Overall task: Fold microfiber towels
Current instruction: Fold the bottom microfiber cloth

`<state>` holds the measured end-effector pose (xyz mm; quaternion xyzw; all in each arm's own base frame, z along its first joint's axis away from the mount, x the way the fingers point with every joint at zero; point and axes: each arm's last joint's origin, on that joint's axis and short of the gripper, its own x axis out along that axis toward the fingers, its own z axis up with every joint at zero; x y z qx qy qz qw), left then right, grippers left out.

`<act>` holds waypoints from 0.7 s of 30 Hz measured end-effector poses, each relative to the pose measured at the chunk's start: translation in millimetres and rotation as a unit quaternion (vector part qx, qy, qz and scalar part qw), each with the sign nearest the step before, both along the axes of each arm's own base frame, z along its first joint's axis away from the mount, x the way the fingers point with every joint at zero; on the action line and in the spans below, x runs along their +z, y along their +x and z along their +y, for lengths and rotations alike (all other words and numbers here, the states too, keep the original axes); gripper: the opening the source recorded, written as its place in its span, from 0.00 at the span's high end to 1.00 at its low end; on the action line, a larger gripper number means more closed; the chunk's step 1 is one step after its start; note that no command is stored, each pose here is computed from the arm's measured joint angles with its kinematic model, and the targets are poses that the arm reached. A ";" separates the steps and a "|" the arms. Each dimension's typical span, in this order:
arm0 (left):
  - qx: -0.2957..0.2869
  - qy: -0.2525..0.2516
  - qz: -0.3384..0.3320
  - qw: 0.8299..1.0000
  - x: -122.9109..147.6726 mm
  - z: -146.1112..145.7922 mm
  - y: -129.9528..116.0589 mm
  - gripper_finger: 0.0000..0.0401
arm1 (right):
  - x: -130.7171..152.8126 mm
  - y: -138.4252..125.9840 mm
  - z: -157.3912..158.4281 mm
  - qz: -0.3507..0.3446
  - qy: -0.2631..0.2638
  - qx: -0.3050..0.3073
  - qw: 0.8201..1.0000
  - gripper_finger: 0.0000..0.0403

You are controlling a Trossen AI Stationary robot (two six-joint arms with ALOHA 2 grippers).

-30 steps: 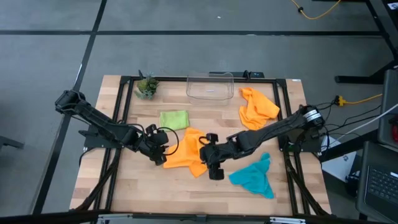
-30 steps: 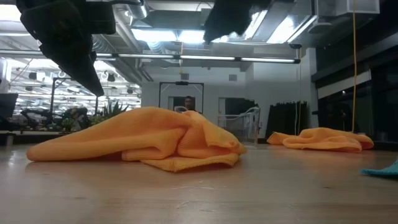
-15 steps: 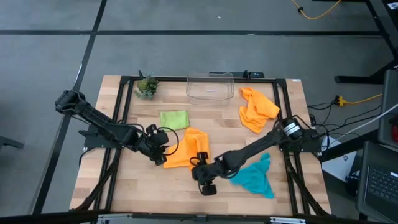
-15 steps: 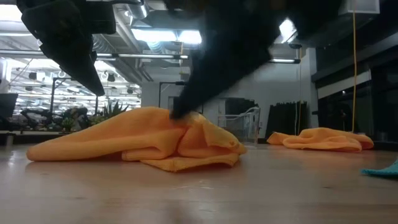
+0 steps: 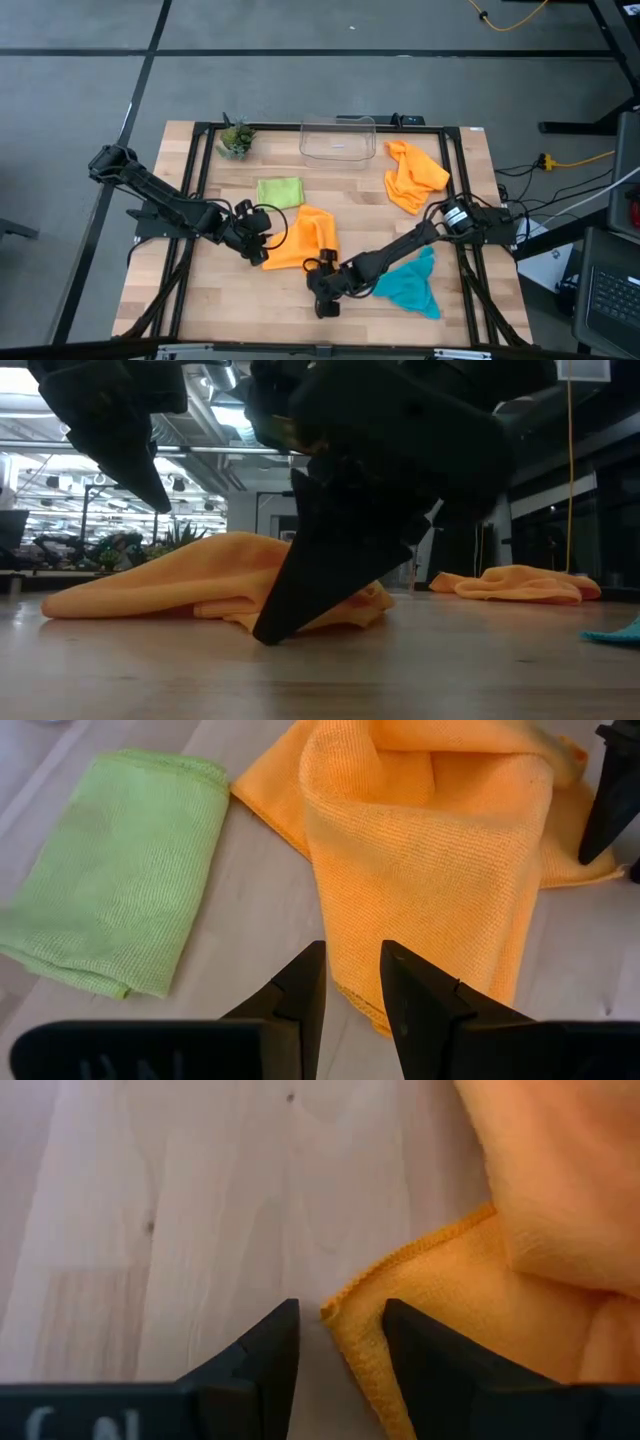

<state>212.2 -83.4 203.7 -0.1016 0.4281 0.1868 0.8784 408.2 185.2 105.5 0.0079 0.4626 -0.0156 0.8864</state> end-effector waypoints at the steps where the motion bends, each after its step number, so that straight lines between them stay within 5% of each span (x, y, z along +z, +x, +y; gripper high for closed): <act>1: 0.001 0.001 -0.001 1.000 0.0 0.1 0.0 0.77 | -0.2 0.2 -1.1 0.000 0.002 -0.011 1.000 0.64; 7: 0.002 0.003 -0.002 1.000 0.1 0.2 0.1 0.77 | -2.0 -0.2 -4.5 0.007 0.015 -0.044 0.999 0.94; 12: 0.002 0.002 -0.005 1.000 0.4 -0.1 0.6 0.77 | 20.2 -4.3 0.7 0.025 -0.001 -0.018 1.000 0.98; 21: -0.075 -0.052 -0.082 0.992 36.6 -11.8 11.6 0.77 | 161.2 -18.7 1.7 -0.037 -0.089 -0.007 0.995 0.99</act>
